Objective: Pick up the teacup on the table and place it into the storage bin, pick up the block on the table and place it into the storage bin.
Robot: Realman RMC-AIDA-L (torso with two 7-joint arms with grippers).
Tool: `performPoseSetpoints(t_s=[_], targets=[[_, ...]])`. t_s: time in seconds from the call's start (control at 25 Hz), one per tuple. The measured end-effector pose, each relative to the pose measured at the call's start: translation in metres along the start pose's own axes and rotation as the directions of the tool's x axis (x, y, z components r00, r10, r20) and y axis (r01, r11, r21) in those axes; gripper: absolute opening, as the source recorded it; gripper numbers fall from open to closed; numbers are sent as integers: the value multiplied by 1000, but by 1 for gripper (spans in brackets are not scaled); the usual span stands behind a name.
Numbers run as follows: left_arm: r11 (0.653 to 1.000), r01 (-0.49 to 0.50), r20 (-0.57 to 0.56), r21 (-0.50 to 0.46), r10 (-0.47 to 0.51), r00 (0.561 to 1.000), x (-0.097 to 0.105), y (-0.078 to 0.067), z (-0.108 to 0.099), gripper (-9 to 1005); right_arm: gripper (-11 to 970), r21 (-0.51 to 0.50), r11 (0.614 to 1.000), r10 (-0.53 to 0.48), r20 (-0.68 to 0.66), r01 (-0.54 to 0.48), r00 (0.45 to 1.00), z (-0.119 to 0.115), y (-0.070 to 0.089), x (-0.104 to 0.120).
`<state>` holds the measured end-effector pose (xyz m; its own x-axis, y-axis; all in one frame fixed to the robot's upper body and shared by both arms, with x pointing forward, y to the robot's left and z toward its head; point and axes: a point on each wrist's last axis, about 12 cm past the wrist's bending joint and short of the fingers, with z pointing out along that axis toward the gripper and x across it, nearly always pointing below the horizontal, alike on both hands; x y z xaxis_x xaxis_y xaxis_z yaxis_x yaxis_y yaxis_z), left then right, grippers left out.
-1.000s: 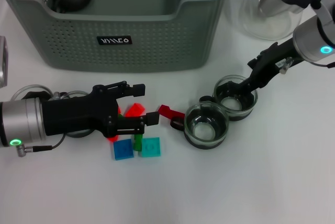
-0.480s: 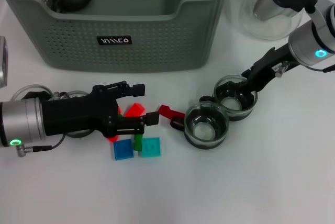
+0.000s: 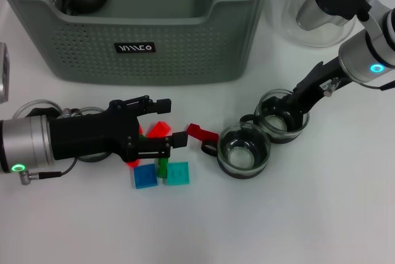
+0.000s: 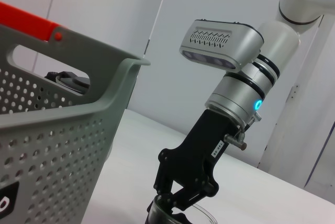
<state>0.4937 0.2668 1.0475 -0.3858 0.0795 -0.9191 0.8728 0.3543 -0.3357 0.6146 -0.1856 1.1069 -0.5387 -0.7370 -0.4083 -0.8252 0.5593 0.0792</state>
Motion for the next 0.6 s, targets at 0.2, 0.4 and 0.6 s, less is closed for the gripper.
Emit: performPoseSetpoints(t_s=[0.2,0.4,0.6], targets=[[1000,1,0,0,-1,1000,0,0,0,860,85,-10,1000,12,13,-12,1000,-4,-1,1],[1000,1,1,1,-1,1000,0,-1,0,860,57,-18,999,32,36,-31,999,-23,-4,4],[1000,3,1,0,-3,1000,1,-1,-1,860,58,17,997,71,49,-72,996,-65,-9,14]])
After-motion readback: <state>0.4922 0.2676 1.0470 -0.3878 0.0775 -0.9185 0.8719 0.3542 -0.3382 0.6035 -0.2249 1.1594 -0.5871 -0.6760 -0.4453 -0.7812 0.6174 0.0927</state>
